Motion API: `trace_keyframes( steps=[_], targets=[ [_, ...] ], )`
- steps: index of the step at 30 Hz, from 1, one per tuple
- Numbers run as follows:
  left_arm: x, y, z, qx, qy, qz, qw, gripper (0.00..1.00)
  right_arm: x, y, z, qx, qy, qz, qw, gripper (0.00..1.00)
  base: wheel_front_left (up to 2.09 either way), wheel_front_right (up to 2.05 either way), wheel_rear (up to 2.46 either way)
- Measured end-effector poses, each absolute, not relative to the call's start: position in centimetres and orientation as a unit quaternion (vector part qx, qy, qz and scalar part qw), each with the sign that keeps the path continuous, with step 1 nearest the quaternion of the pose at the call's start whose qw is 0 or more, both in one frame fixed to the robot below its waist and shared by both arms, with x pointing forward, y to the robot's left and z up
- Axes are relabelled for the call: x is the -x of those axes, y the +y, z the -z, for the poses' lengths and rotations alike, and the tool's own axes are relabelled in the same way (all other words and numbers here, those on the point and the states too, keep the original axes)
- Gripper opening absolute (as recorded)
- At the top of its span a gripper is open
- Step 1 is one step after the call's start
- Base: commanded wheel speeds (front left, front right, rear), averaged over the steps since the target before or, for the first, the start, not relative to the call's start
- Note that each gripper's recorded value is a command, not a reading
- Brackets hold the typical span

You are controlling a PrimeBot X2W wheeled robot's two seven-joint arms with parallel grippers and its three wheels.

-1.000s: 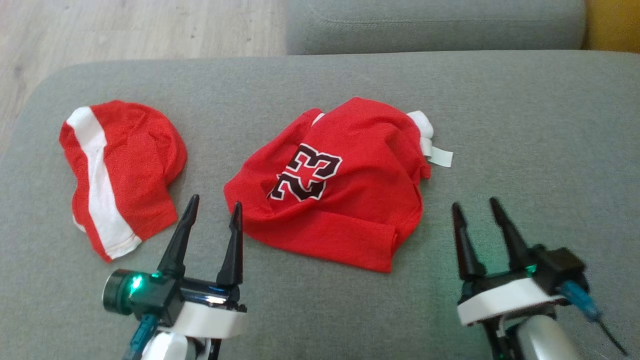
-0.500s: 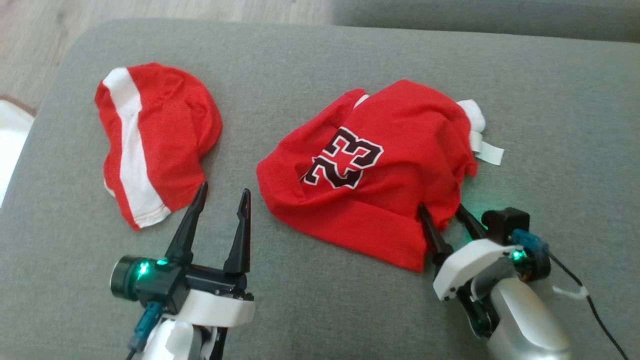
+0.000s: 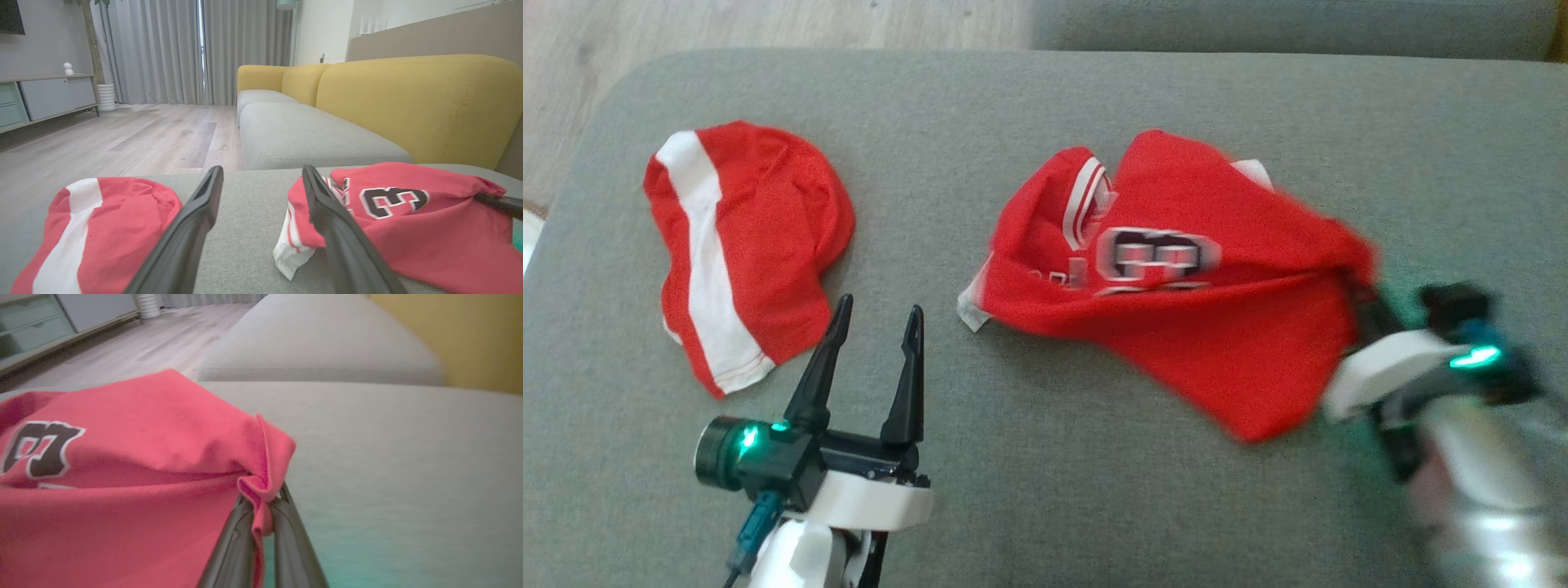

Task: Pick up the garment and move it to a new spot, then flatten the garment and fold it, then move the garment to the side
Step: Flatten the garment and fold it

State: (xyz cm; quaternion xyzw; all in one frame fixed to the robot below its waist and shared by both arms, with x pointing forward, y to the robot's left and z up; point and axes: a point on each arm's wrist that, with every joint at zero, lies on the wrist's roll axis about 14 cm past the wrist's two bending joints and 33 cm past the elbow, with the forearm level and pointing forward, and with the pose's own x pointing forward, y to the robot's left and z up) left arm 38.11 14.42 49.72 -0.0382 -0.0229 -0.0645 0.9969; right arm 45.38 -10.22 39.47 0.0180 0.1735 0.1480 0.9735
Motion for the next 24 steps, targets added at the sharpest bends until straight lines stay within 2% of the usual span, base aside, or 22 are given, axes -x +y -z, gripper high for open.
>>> trace_keyframes(
  steps=[6, 11, 12, 13, 17, 24],
  targets=[
    [-38.3, 13.5, -50.5, 0.04, -0.034, 0.079, 0.995, 1.0, -47.8, -22.6, -43.5, 0.061, 0.135, -0.021, 0.989, 0.0, 0.0, 0.0, 0.0],
    [-38.3, 13.2, -50.7, 0.041, -0.038, 0.083, 0.995, 1.0, -47.4, -28.5, -45.0, 0.093, 0.15, 0.054, 0.983, 0.0, 0.0, 0.0, 0.0],
    [-38.3, 13.1, -50.8, 0.041, -0.039, 0.084, 0.995, 1.0, -47.1, -29.0, -44.9, 0.098, 0.159, 0.062, 0.98, 0.36, 0.0, 0.0, 0.0],
    [-38.3, 13.1, -50.8, 0.041, -0.039, 0.084, 0.995, 1.0, -47.0, -29.2, -44.8, 0.095, 0.163, 0.068, 0.98, 1.0, 0.0, 0.0, 0.0],
    [-38.4, 12.9, -50.8, 0.042, -0.04, 0.088, 0.994, 1.0, -46.9, -27.9, -45.0, 0.079, 0.152, 0.07, 0.983, 1.0, 0.0, 0.0, 0.0],
    [-38.8, 12.2, -51.1, 0.044, -0.045, 0.097, 0.993, 1.0, -47.4, -22.8, -48.6, 0.066, 0.046, 0.02, 0.997, 1.0, 0.0, 0.0, 0.0]
  ],
)
